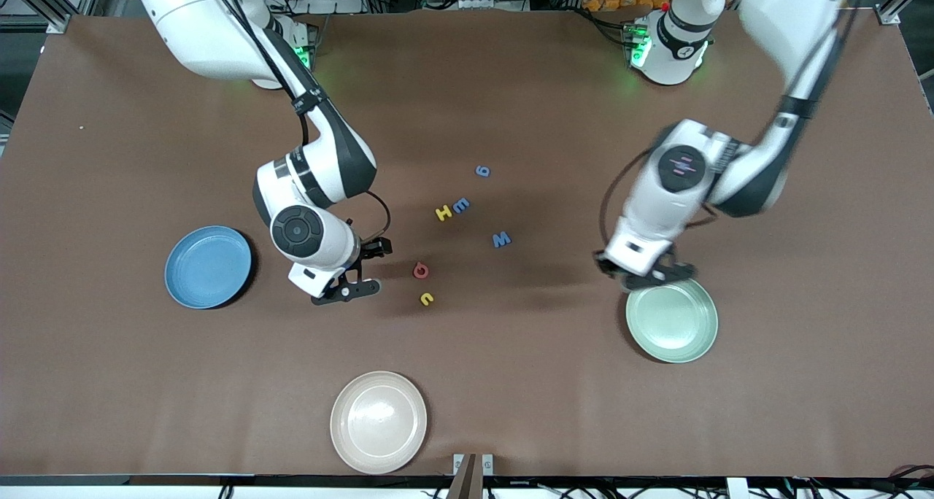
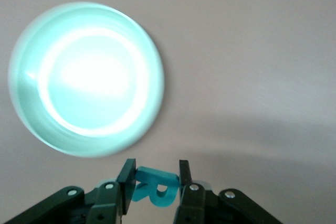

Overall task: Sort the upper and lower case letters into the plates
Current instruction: 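Place the teal R on the green plate with the left gripper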

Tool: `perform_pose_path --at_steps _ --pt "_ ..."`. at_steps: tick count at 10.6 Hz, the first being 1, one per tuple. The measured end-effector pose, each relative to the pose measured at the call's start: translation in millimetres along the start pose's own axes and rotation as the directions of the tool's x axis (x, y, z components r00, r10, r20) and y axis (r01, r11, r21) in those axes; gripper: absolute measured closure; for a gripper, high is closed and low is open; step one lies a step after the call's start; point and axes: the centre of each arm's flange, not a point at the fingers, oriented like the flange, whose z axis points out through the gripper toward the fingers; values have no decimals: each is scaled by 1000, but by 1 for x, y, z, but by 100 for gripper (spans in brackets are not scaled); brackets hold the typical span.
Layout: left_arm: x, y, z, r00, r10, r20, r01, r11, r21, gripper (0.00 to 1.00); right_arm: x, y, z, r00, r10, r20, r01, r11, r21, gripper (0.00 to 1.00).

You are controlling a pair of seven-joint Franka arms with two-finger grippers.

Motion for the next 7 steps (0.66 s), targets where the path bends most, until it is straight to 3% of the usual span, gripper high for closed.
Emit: perform_pose_path --at_steps 3,7 --pt "45 -82 14 999 48 -3 -48 998 28 63 -2 -13 3 999 35 -5 -35 999 -1 0" --pt "71 -101 60 999 26 28 -27 999 22 63 -18 -65 14 990 136 -32 -136 991 0 0"
